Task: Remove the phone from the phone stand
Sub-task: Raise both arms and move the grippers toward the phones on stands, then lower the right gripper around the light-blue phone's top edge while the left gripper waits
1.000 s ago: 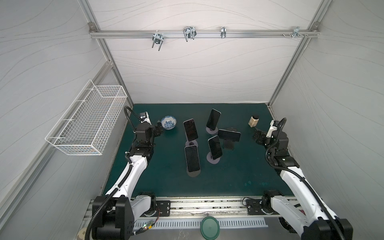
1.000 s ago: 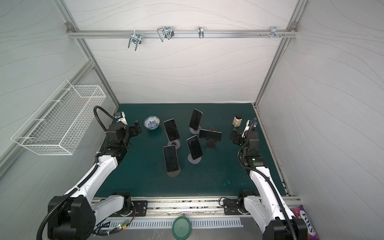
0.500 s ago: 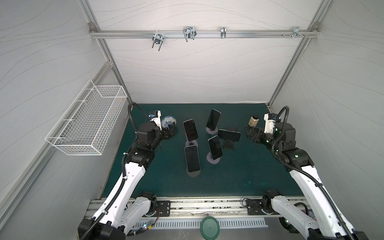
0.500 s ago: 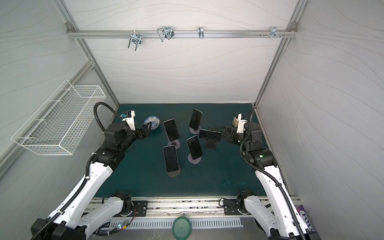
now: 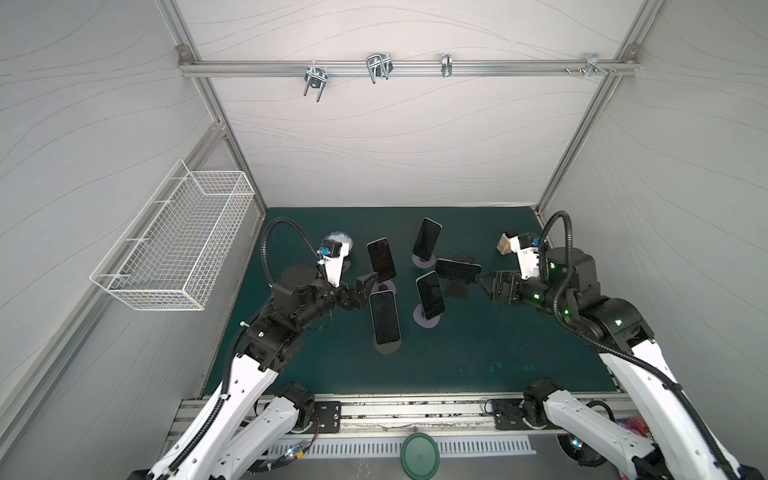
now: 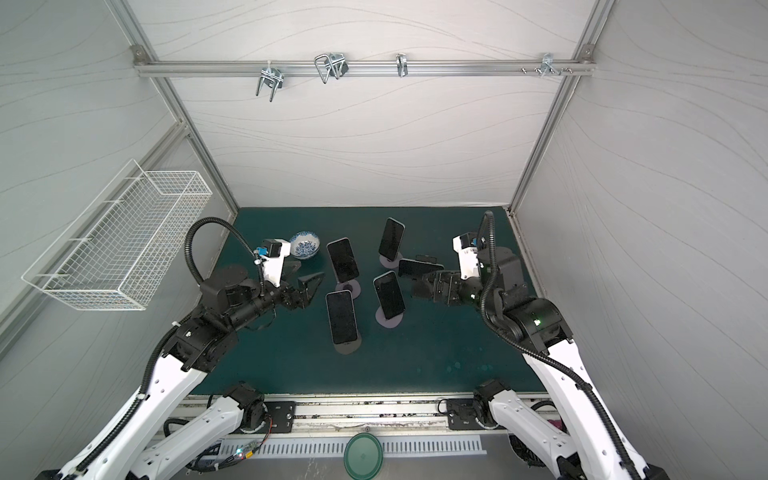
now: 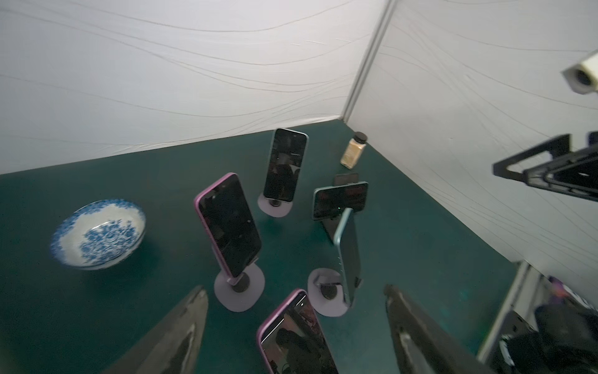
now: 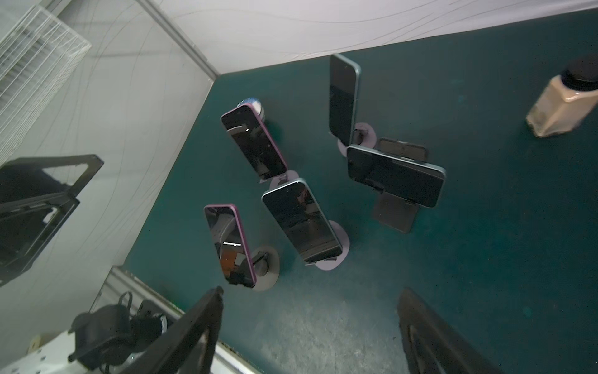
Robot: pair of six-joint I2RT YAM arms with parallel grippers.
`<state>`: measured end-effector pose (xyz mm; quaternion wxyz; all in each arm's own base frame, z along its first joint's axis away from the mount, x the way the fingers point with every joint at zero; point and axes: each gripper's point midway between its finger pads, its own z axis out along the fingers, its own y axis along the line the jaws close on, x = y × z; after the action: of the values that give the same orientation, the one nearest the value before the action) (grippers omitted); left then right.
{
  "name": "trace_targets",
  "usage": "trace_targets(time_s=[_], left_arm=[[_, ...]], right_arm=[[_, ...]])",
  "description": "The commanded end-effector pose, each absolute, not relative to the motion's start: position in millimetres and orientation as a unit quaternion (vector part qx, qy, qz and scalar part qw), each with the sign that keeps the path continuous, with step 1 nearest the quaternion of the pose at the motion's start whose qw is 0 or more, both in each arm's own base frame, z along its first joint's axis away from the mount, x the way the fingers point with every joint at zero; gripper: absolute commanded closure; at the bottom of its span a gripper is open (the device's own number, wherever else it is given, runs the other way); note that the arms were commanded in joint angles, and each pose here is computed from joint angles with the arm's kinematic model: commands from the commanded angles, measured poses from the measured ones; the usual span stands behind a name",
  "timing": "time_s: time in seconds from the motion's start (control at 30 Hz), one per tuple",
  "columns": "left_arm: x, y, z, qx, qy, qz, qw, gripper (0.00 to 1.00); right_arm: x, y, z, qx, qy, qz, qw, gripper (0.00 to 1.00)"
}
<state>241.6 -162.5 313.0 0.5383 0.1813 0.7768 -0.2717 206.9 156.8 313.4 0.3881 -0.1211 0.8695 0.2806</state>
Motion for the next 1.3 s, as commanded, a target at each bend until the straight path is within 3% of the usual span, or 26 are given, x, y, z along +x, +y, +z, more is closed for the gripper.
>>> trace_targets(time_s=[0.0, 0.2, 0.47, 0.63, 1.07, 1.27], left_arm=[[207.4, -176.8, 328.5, 0.248, 0.746, -0.317, 0.531, 0.13], [164.6, -187.2, 297.1, 0.322, 0.723, -0.364, 0.491, 0.14], [157.6, -177.5, 239.5, 0.326, 0.725, -0.34, 0.502, 0.13], [162.1, -176.0, 233.9, 0.328, 0.731, -0.327, 0.502, 0.13], [163.5, -177.5, 232.6, 0.33, 0.734, -0.327, 0.496, 0.13], [165.1, -177.3, 230.2, 0.326, 0.736, -0.326, 0.495, 0.12]], right_arm=[[179.3, 169.0, 302.5, -0.195, 0.875, 0.272, 0.349, 0.17], [157.4, 198.9, 278.1, -0.31, 0.869, 0.227, 0.311, 0.18], [145.1, 244.0, 254.8, -0.421, 0.829, 0.193, 0.313, 0.17], [142.2, 260.3, 245.5, -0.441, 0.825, 0.187, 0.3, 0.17], [170.5, 248.3, 247.8, -0.388, 0.852, 0.12, 0.33, 0.17], [192.7, 233.6, 234.9, -0.307, 0.889, 0.147, 0.306, 0.19]])
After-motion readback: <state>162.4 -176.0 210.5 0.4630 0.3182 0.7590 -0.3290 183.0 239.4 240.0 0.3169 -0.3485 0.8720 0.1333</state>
